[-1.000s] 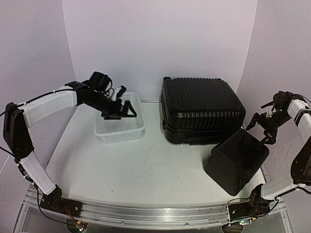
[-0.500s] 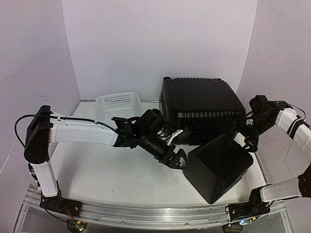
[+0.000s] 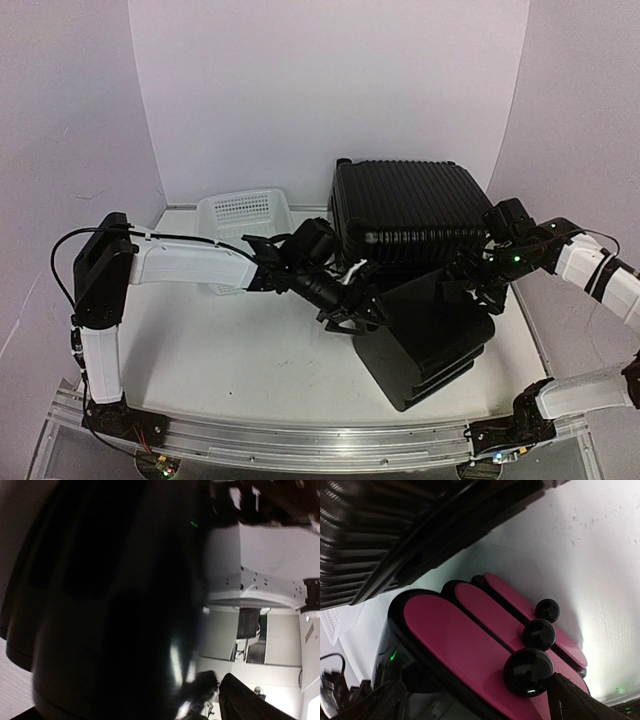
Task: Open, take out, and arrange the luggage
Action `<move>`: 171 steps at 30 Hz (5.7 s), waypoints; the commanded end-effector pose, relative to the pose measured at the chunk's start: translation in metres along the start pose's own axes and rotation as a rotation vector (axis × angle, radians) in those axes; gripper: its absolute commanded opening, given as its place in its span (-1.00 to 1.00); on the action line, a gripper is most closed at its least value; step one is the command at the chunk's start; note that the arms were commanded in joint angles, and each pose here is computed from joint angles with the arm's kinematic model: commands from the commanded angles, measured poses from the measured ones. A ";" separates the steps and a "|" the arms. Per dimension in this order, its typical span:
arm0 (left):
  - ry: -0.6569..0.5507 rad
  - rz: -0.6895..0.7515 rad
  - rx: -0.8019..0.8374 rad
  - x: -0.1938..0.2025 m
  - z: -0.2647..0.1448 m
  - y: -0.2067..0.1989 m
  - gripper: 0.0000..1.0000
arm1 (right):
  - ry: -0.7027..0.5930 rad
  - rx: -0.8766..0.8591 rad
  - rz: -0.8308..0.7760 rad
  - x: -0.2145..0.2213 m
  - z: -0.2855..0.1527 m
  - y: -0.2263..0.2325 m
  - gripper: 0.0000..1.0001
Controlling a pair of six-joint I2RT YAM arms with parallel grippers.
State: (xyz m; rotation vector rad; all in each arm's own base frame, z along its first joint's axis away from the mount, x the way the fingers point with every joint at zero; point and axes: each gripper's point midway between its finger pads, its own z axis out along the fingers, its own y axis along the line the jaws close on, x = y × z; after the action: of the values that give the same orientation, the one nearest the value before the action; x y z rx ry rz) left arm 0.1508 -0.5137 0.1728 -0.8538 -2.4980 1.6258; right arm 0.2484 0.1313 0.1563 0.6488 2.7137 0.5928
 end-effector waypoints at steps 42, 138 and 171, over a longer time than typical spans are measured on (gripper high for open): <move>-0.561 -0.267 -1.366 0.026 -0.436 0.161 0.99 | 0.512 -0.708 -0.620 0.291 0.113 0.367 0.96; -0.324 0.313 -0.533 -0.029 -0.178 -0.002 0.98 | -0.047 0.020 0.020 -0.050 0.081 -0.070 -0.59; -0.487 0.545 -0.462 -0.039 -0.184 -0.017 0.99 | -0.380 -0.132 0.709 -0.106 0.120 -0.009 0.48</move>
State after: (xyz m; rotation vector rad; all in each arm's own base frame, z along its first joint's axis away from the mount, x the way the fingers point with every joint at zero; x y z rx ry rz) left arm 0.2399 -0.3825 0.2476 -1.3602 -3.2980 1.3716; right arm 0.3562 0.1138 0.0503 1.5434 2.1488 0.7346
